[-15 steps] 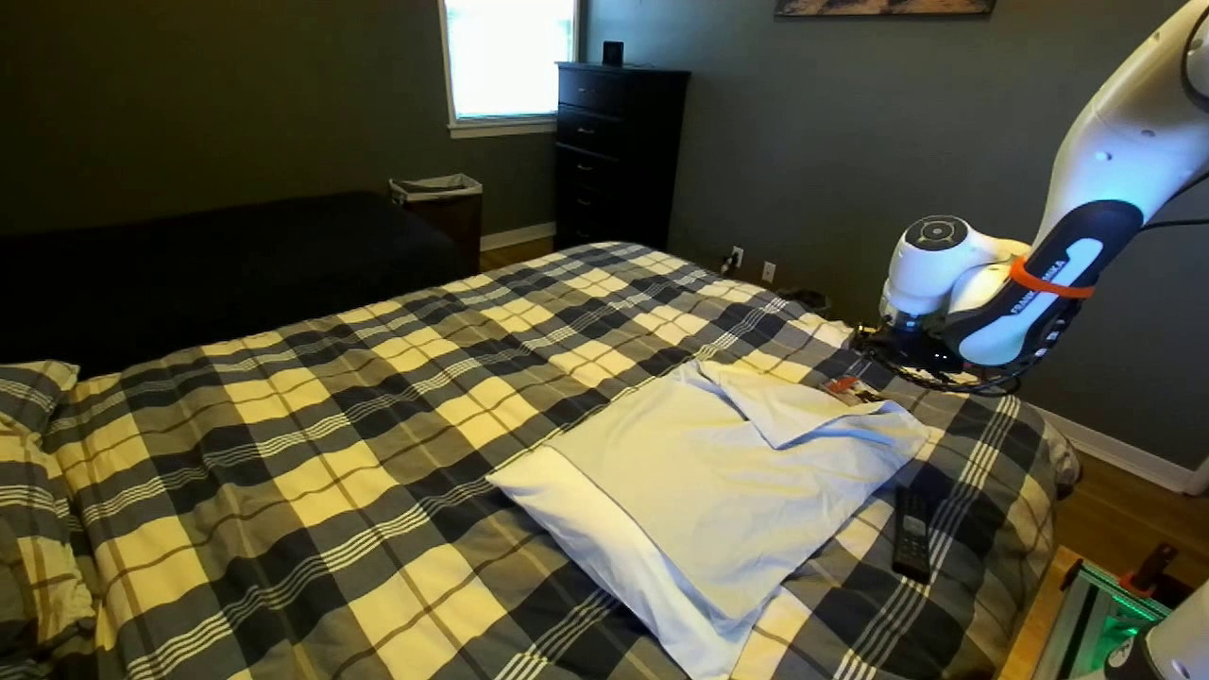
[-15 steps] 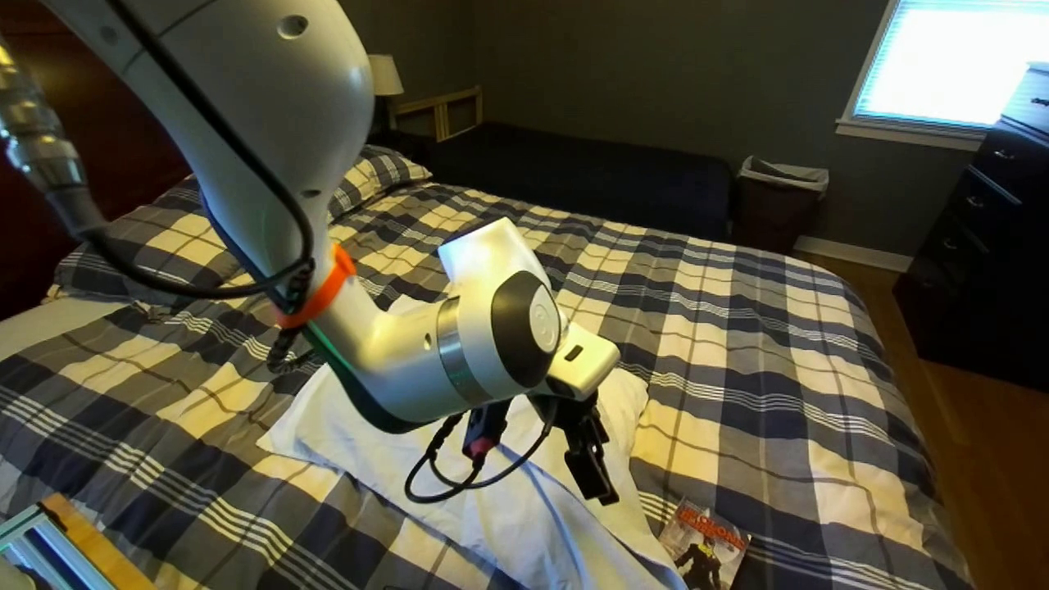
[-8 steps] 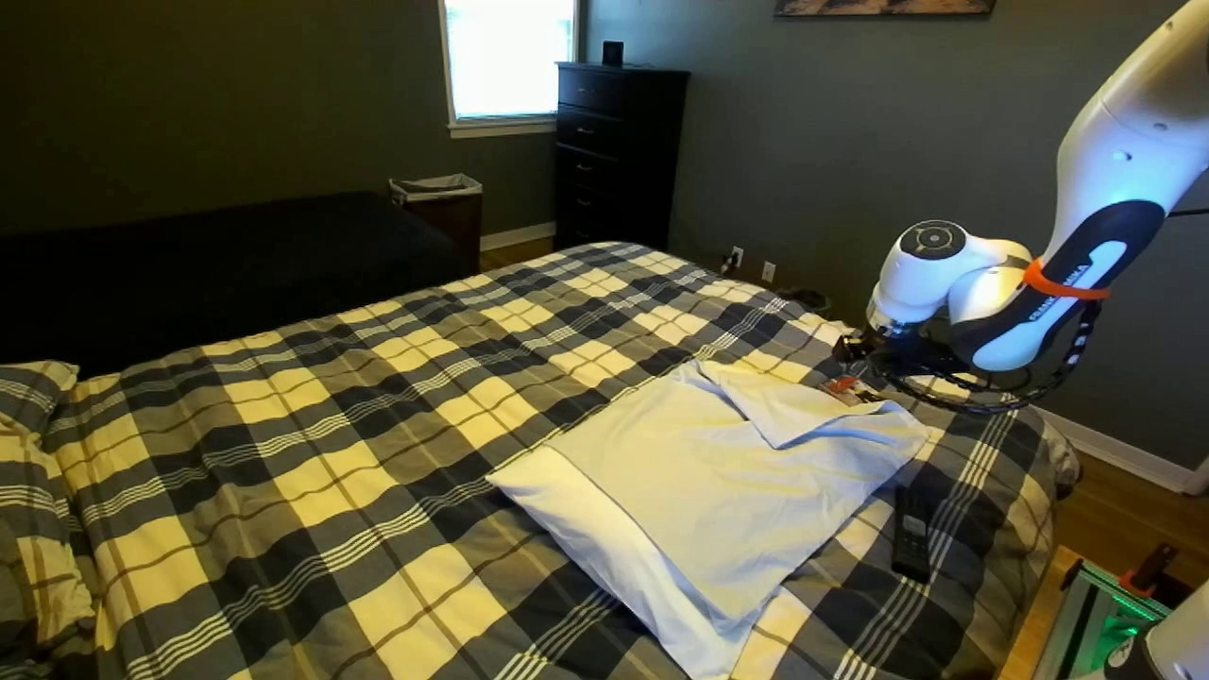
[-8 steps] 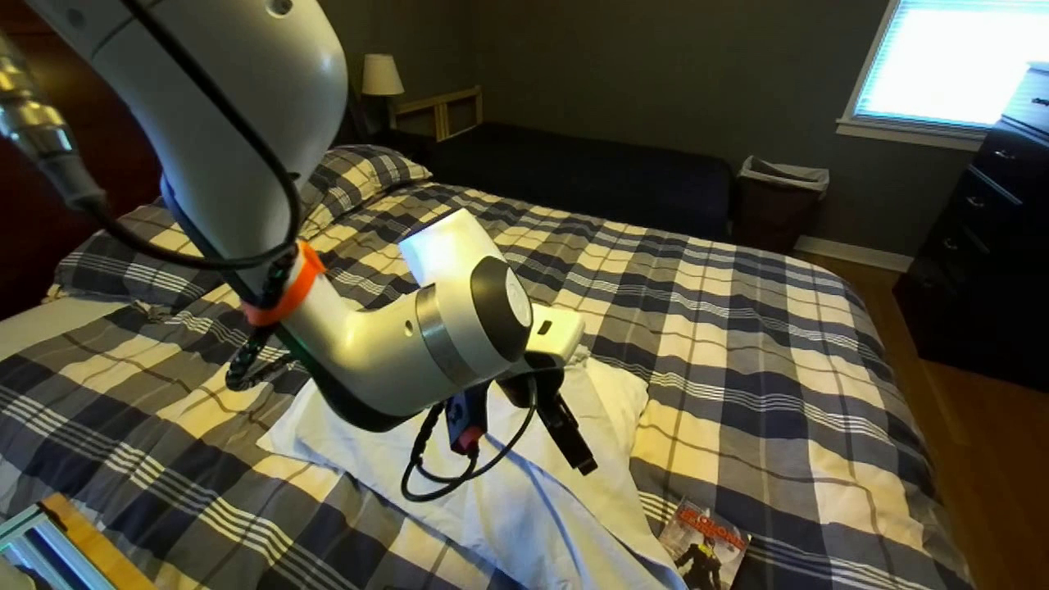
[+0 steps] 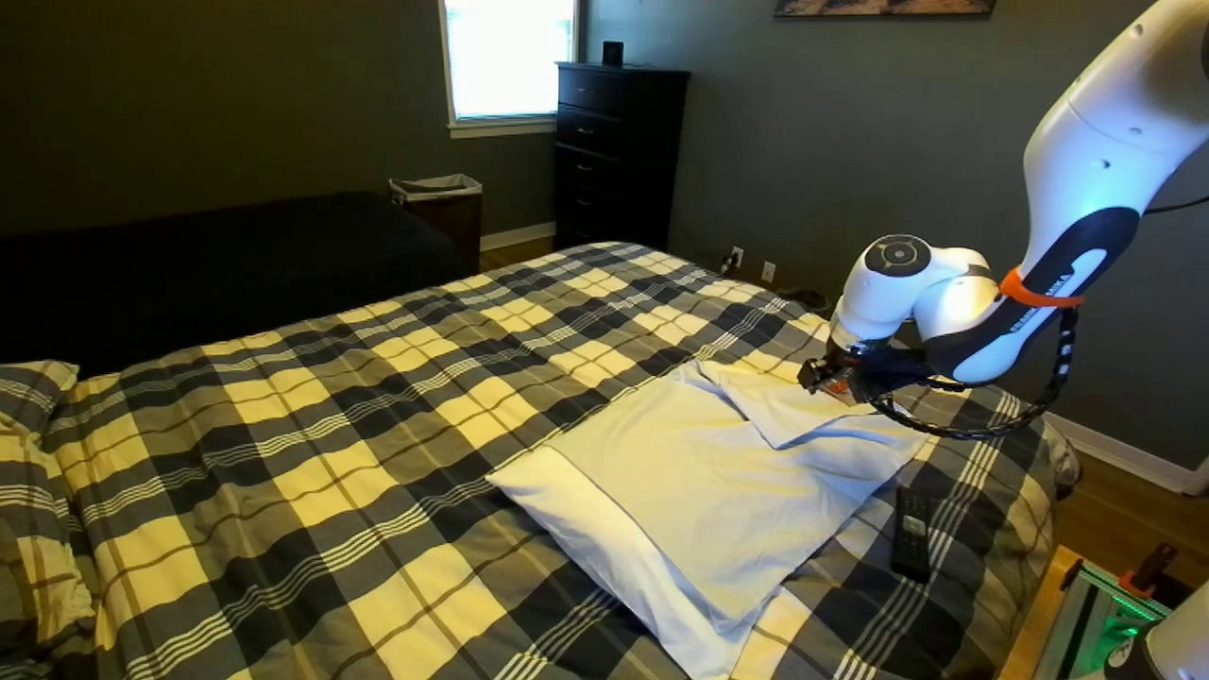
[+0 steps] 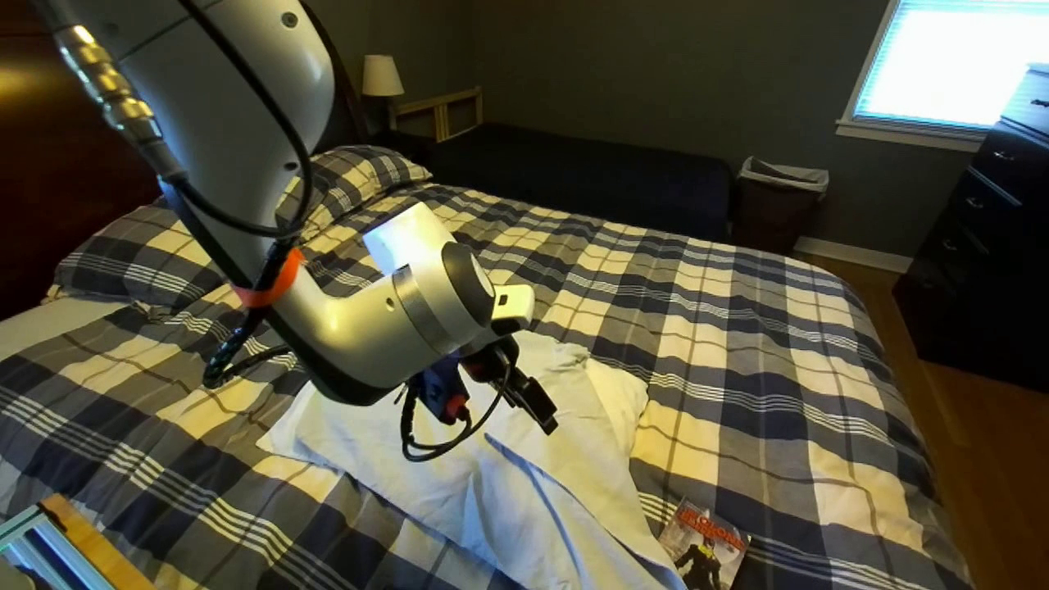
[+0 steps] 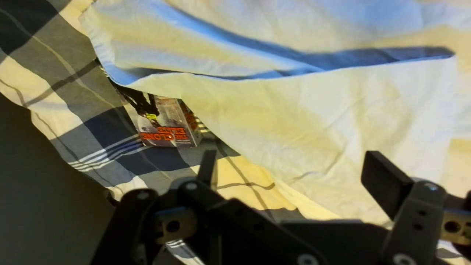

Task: Partially unfold the sheet

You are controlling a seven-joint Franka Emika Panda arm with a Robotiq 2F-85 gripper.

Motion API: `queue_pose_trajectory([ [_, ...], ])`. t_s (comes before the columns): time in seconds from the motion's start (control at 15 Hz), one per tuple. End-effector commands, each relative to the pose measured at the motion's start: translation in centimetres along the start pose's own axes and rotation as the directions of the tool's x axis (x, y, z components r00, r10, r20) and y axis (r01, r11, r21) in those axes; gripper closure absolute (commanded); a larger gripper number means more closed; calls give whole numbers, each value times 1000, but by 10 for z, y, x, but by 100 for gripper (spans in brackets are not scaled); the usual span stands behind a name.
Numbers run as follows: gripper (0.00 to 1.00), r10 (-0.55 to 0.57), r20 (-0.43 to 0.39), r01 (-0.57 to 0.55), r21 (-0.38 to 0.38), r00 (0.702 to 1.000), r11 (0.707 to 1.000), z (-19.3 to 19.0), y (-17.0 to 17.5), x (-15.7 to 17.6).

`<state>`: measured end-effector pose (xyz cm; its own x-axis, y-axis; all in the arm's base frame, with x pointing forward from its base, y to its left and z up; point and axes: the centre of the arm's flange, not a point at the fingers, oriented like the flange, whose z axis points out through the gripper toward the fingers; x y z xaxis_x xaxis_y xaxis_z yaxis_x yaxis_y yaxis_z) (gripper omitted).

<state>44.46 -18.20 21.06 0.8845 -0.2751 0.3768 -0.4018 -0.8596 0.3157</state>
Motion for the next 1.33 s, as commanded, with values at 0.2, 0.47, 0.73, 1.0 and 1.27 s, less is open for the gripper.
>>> queue_pose_trajectory([
  [0.2,0,-132,40,134,-41,990,990,16,-42,-3],
  [0.47,0,-158,57,161,-50,986,986,25,-58,-6],
  [0.73,0,-186,67,190,-50,980,981,38,-73,-6],
  [1.0,0,-204,76,208,-45,976,977,48,-86,-5],
  [1.27,0,-215,79,218,-37,973,975,53,-96,-4],
])
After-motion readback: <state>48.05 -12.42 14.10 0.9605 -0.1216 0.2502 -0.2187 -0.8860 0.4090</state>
